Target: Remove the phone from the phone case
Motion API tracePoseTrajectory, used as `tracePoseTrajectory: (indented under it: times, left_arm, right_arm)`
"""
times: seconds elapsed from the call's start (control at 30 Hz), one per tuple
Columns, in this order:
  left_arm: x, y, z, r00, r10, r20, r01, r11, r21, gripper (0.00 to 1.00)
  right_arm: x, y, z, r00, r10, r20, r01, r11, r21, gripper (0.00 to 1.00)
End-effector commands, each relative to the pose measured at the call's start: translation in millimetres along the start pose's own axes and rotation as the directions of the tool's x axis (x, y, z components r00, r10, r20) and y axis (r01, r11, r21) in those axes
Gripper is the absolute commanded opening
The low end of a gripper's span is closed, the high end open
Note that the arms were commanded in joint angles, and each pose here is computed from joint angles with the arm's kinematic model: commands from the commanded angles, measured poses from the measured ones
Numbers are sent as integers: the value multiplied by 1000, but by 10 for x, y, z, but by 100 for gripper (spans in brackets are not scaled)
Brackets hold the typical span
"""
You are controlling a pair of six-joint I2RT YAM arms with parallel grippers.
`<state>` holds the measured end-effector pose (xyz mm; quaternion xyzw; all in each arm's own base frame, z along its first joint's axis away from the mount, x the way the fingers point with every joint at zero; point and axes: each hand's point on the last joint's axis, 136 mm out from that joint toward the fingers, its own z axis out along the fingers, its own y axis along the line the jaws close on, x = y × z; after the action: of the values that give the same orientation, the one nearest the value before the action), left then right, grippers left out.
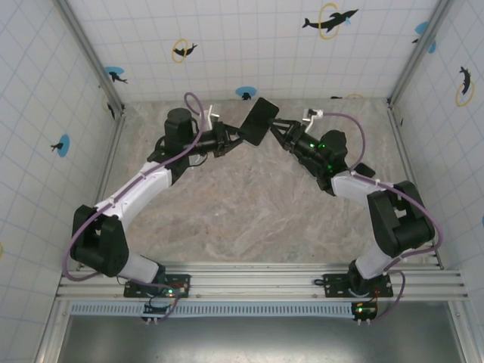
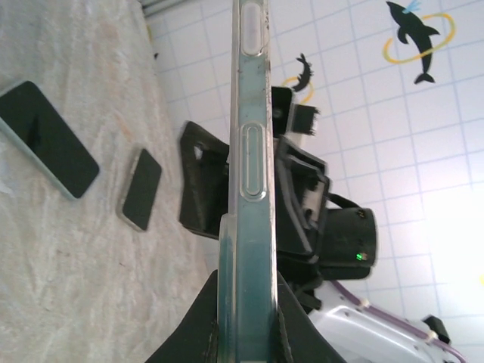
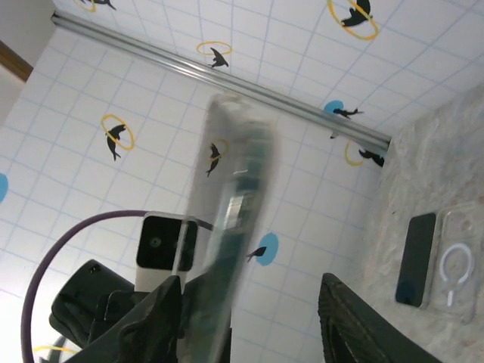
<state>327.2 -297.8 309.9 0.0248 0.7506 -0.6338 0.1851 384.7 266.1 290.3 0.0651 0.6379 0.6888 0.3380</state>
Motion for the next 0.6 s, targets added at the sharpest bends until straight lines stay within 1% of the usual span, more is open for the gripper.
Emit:
tracePoseTrajectory:
  times: [0.0,0.1,0.2,0.33,0.4,0.57]
  left_arm:
    - [84,-375,-111,997,76,-32,-73,993,92,5]
    - [145,-321,-120,995,79,-58,-75,995,70,5]
    - [163,-282,-115,992,99,-76,-96,994,45,5]
    - [165,-245,-93,992,96,-85,-93,995,42,5]
    - [161,-216,-91,992,95,-80,-92,995,34,5]
    - [137,-161,-66,993,91,-72,-89,996,28,6]
  right_arm:
    - [-53,240,91,1000,-26,-8,25,995,-93,44]
    - [-77,225,119,1000,-4,-11,3,995,-99,42]
    - [-89,213,129,1000,13,-18,-14,995,-104,35]
    - [-80,203,152,999,25,-35,-29,993,-112,31]
    - [-83,215,157,999,32,-38,-37,992,-122,27]
    - [-92,214,162,998,47,-44,-53,990,-133,14]
